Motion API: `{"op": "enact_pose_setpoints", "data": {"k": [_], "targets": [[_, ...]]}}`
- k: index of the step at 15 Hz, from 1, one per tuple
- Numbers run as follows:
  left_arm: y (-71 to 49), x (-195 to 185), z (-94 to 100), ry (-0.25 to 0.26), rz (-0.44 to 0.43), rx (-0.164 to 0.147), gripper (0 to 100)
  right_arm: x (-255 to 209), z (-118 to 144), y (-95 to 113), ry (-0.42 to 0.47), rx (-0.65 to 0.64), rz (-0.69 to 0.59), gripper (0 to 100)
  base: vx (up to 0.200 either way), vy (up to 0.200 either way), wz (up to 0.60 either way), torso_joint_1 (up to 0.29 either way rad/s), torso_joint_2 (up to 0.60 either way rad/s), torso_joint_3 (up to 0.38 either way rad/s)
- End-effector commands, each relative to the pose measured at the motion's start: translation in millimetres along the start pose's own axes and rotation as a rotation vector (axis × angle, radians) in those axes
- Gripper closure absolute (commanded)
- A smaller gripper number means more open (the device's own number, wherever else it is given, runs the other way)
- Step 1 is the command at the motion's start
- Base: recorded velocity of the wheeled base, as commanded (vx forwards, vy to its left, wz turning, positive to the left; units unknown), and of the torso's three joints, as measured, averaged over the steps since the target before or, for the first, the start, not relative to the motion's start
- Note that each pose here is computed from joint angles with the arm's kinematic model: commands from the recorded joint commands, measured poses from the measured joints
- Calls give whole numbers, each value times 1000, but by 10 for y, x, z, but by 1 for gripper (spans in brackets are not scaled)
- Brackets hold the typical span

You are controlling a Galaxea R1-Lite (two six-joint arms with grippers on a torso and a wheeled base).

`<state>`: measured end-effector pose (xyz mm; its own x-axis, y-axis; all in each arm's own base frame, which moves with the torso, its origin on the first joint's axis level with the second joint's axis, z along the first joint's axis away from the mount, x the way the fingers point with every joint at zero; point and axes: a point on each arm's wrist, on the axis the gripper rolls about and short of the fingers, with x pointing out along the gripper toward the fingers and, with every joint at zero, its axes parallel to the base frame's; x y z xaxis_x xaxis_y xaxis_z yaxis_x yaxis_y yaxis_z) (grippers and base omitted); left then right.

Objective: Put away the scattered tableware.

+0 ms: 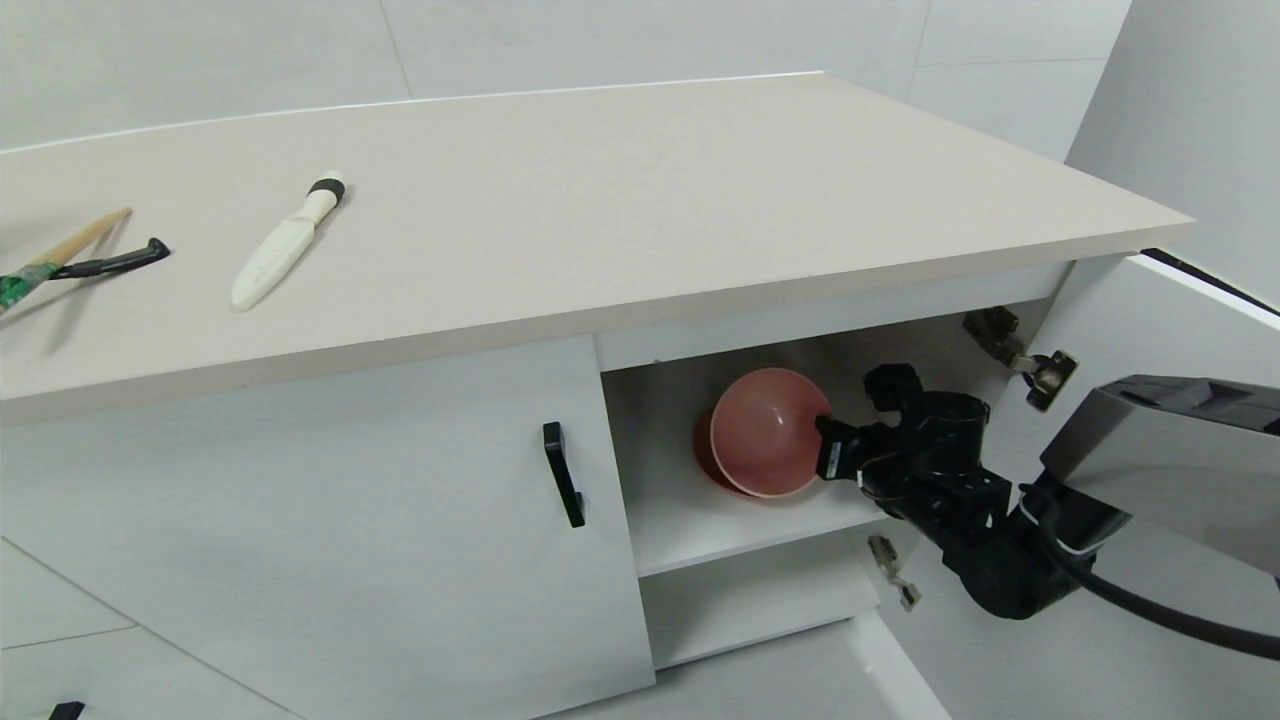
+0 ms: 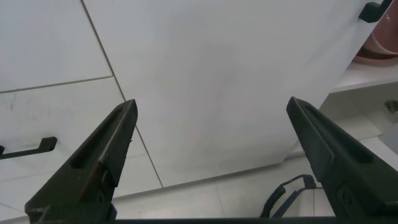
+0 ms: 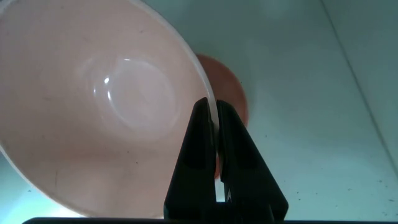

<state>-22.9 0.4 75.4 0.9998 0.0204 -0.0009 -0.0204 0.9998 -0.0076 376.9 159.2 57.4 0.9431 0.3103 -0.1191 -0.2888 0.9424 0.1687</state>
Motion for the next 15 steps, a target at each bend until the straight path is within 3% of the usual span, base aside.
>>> {"op": "enact_pose_setpoints", "data": {"k": [1, 11, 12, 15], "targets": [[0, -1, 3, -1, 1, 0, 0, 27, -49, -4, 7, -1, -1, 100, 0, 0, 0, 0, 0, 0], [0, -1, 3, -1, 1, 0, 0, 67, -52, -126, 1, -12, -34, 100, 0, 0, 0, 0, 0, 0], [0, 1, -1, 1, 1, -2, 0, 63, -50, -125, 1, -12, -32, 0, 0, 0, 0, 0, 0, 0], [0, 1, -1, 1, 0, -2, 0, 44, -21, -121, -3, -37, -31, 0, 0, 0, 0, 0, 0, 0]]}}
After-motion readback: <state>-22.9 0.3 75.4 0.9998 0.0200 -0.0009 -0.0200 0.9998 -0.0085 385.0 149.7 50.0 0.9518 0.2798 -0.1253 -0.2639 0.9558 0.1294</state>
